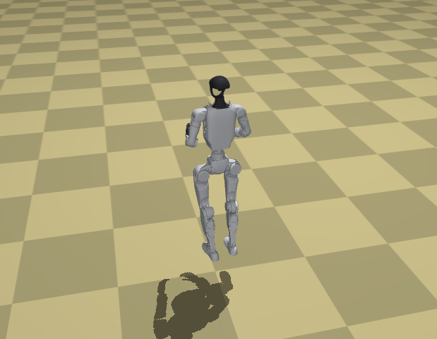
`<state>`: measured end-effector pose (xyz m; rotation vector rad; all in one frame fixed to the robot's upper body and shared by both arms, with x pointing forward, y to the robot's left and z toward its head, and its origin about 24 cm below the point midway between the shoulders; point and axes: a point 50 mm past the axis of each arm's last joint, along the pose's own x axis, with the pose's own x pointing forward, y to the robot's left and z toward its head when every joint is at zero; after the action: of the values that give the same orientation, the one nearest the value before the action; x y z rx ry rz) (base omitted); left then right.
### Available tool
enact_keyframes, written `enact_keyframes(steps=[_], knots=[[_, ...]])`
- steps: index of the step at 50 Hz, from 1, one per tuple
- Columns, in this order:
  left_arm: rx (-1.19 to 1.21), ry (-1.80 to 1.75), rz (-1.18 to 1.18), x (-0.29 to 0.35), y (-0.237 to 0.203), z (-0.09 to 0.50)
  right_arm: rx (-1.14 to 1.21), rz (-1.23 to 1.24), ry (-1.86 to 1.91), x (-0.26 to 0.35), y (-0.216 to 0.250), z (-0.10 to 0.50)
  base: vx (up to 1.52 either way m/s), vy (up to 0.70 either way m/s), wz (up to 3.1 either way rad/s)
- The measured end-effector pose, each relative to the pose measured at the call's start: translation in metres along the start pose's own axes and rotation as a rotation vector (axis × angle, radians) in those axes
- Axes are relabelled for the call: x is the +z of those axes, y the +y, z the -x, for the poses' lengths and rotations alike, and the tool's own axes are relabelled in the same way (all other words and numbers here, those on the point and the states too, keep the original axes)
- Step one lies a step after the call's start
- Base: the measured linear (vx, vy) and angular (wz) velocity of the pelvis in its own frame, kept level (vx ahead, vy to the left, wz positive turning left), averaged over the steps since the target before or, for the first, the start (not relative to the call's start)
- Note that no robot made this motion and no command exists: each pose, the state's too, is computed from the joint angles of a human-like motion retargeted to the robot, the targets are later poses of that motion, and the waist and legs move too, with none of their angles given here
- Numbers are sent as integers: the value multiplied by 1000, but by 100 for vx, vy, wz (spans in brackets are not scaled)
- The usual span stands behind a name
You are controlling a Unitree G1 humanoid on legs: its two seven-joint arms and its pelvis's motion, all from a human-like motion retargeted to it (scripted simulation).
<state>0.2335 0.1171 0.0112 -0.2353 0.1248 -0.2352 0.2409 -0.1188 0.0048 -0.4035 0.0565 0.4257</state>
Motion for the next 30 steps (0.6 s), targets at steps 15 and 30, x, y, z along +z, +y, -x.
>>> enact_keyframes(steps=[15,30], knots=[[-32,-8,-67,4,0,-1,24,8,-25,5,-2,1,0,0,0],[-81,-11,-145,7,0,0,81,17,-46,9,0,3,0,0,0]])
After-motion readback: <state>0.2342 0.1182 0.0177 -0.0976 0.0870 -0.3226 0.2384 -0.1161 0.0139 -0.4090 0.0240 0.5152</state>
